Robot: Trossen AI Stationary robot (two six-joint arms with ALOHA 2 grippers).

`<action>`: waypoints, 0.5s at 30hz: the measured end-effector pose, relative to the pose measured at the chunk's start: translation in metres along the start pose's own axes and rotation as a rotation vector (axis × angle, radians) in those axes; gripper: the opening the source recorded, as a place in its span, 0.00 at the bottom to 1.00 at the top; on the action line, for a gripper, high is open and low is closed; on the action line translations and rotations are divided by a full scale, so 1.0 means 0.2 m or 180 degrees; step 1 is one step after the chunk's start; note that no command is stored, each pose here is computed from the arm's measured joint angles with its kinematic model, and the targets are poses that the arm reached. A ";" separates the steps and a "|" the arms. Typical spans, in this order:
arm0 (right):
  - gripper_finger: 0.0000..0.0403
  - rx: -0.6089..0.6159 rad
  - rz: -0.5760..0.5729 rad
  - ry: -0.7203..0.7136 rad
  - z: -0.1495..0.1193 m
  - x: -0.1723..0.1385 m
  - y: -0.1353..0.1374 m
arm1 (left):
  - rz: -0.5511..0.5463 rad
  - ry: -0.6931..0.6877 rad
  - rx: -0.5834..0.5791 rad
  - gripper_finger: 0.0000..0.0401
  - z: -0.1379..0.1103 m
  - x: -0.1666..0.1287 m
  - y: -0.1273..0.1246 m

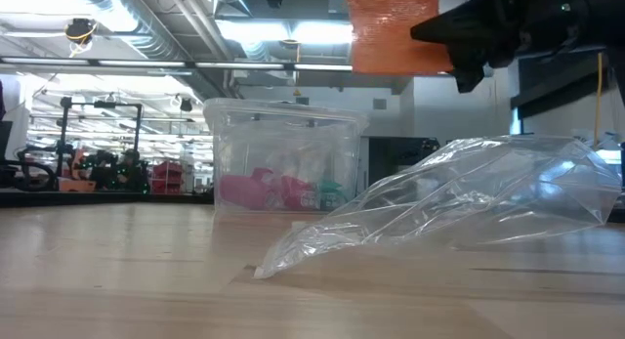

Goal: Roll bandage
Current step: Roll the orange bandage

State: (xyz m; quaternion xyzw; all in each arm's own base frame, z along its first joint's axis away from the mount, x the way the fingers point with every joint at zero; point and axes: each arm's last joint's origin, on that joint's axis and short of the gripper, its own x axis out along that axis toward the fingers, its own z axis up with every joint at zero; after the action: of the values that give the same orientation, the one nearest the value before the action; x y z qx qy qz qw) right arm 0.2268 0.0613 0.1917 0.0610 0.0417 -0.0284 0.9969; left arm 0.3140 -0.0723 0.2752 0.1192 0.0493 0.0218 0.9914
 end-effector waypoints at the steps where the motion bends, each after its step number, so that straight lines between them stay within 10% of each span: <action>1: 0.37 -0.0009 0.0001 0.0013 0.00 0.00 0.00 | 0.0001 -0.0006 -0.0005 0.01 0.00 0.00 0.00; 9: 0.03 -0.0099 0.0030 0.0017 0.00 0.00 0.00 | -0.0010 -0.0153 -0.0070 0.01 0.02 0.00 0.00; 15: 0.04 -0.0016 0.0039 -0.0014 0.00 0.00 0.00 | 0.0102 -0.0381 -0.0010 0.01 0.06 0.00 0.03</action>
State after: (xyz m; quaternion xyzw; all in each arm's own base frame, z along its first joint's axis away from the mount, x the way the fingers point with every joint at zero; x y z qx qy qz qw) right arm 0.2268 0.0619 0.1924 0.0586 0.0392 -0.0223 0.9973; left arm 0.3152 -0.0693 0.2875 0.1195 -0.0121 0.0305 0.9923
